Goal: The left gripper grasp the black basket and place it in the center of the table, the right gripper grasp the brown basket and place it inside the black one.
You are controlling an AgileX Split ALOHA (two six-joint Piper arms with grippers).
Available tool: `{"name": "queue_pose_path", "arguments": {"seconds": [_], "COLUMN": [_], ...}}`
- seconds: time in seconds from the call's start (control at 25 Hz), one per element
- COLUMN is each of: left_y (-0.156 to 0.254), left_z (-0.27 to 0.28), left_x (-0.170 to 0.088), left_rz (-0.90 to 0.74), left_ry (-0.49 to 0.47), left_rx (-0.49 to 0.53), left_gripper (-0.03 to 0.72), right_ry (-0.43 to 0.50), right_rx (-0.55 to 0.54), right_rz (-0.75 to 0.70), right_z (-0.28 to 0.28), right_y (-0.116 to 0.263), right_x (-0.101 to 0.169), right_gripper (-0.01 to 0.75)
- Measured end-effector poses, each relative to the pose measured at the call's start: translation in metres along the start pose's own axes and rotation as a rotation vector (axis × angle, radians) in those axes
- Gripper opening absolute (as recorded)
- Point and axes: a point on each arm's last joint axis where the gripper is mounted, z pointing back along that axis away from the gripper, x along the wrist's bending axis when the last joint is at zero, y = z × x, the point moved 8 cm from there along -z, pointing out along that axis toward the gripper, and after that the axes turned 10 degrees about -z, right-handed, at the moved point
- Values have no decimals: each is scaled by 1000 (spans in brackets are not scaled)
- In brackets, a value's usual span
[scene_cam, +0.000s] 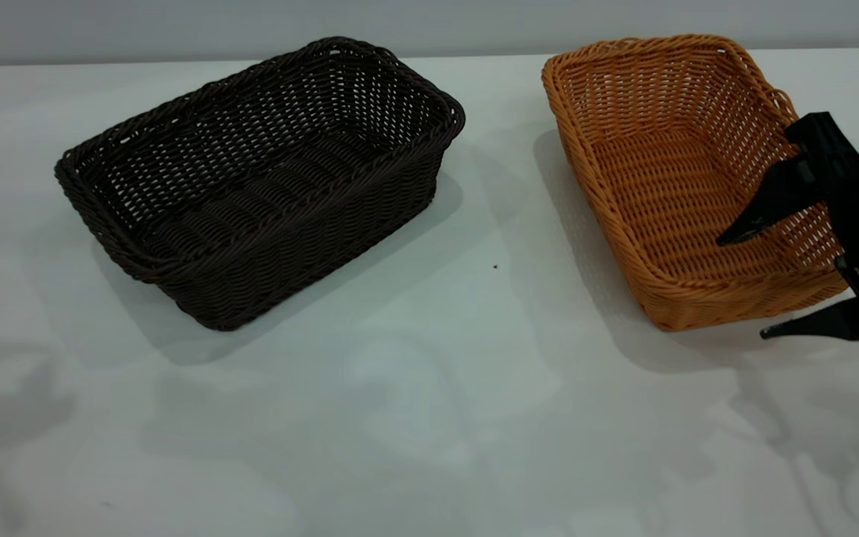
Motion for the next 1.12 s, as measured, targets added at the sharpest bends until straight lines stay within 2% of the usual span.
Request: {"name": "queue_pose_path", "arguments": {"seconds": [0.16,0.32,0.64,0.8,1.12], "left_y": [3,-2,-23,-35,-34], "left_z": [-15,-33,-76,-94,-105], "left_x": [-2,-7,-17,-22,-32], "left_rz": [40,150,361,389,347], "left_ry": [12,44,88,104,130], "left_rx": [33,25,79,115,201], "left_gripper": [579,579,555,535,531], "right_ry": [-1,9,6,10,17], "right_rx": [-10,-9,-27,-37,-56], "right_rz": [-1,-5,-3,-4,-5], "right_z": [-7,-10,-10,-10,-10], "right_y": [-6,-7,-10,-12,-15], "right_x": [7,4,7,7,5], "right_gripper": [540,540,540,540,541]}}
